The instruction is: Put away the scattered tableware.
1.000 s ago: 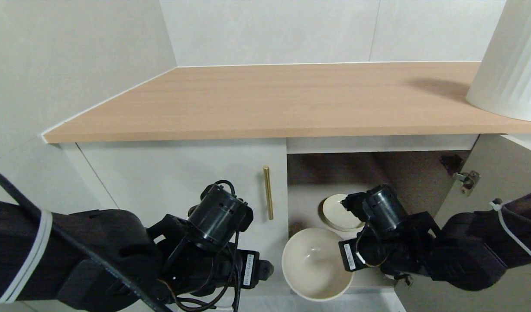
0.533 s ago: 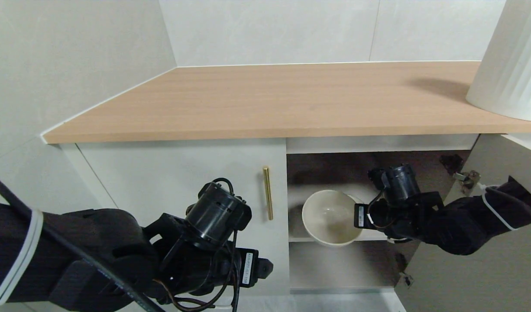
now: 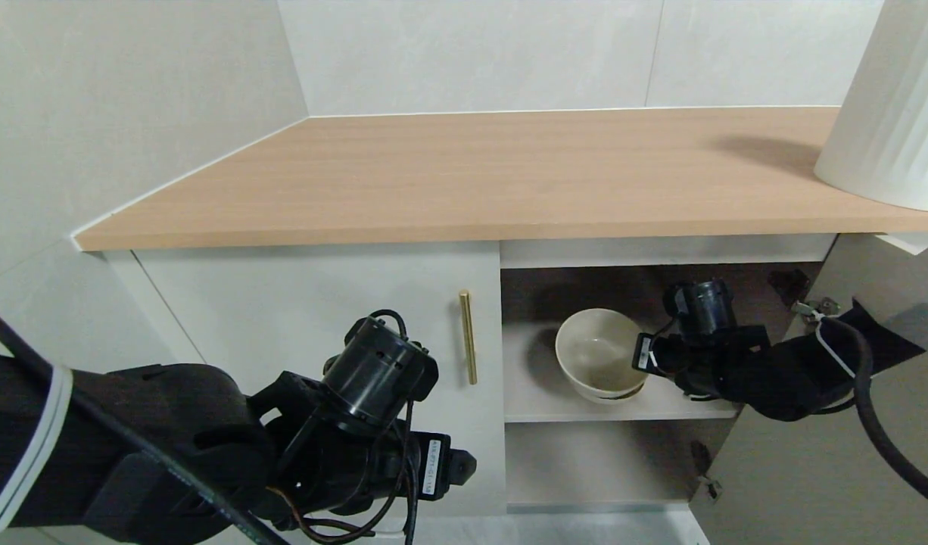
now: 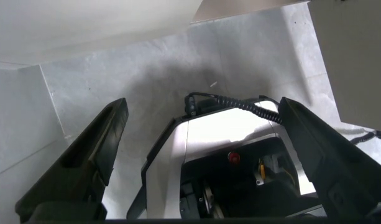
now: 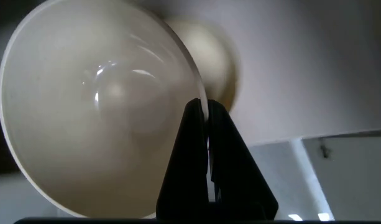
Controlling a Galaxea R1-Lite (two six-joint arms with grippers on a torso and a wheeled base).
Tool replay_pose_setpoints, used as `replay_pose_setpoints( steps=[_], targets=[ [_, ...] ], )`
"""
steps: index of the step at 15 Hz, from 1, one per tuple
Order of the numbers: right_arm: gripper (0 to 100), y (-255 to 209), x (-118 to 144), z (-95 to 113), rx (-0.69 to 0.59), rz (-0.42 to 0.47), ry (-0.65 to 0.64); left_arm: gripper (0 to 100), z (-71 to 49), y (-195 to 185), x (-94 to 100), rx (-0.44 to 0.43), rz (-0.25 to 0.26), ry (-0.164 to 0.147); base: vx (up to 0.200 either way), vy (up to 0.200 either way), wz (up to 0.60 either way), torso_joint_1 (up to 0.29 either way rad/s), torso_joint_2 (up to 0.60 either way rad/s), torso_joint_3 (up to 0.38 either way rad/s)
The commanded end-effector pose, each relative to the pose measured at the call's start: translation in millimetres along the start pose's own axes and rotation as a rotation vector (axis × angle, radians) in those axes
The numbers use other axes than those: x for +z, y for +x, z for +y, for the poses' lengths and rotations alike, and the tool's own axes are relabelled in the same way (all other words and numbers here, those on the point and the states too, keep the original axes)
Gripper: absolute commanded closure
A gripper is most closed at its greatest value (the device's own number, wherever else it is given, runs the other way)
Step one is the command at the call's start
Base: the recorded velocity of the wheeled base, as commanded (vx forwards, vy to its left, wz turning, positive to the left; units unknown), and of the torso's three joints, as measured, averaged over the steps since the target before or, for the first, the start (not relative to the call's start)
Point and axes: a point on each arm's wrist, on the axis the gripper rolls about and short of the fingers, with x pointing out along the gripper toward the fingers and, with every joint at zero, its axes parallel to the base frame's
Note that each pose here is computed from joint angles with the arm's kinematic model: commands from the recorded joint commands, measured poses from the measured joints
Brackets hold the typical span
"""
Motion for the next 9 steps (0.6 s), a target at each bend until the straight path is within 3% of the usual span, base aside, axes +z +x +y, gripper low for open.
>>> replay_pose_setpoints(
  steps=[1, 9],
  targets=[
    [100, 15, -1, -4, -0.030, 0.001, 0.026, 0, -0.1, 0, 0.0, 0.000, 0.000, 0.000, 0.000, 0.000, 0.00, 0.000, 0.00, 0.000],
    [100, 33, -5, -5, -0.074, -0.009, 0.036, 0, -0.1, 0, 0.0, 0.000, 0.000, -0.001, 0.000, 0.000, 0.00, 0.000, 0.00, 0.000]
  ],
)
